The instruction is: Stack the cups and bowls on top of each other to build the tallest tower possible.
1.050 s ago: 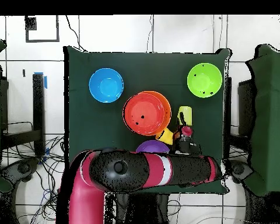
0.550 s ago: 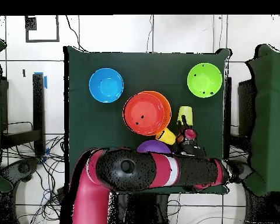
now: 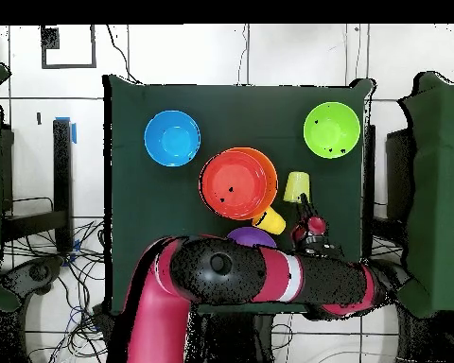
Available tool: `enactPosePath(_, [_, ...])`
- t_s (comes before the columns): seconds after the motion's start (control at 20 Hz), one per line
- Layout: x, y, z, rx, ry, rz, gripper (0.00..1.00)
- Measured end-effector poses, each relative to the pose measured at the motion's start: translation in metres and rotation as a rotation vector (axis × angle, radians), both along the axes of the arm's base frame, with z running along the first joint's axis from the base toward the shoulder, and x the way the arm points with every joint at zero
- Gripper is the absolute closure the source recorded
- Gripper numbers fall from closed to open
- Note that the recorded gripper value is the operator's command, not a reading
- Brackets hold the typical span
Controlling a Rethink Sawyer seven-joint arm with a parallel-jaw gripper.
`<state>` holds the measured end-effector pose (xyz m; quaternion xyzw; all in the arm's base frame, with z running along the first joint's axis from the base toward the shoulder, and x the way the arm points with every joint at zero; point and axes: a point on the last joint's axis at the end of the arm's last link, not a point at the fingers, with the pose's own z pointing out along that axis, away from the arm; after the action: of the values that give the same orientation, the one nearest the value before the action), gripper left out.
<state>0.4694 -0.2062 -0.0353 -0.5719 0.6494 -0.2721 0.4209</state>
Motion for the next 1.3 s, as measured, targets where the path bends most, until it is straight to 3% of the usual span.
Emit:
enactPosePath(0.5, [-0.034,0.007,-0.028,0.02,0.069,0.008,0.0])
enactPosePath(0.9, [-0.048,0.013,-0.046,0.031,0.086,0.017,0.0])
enactPosePath(1.3, [-0.052,0.011,-0.054,0.017,0.084,0.008,0.0])
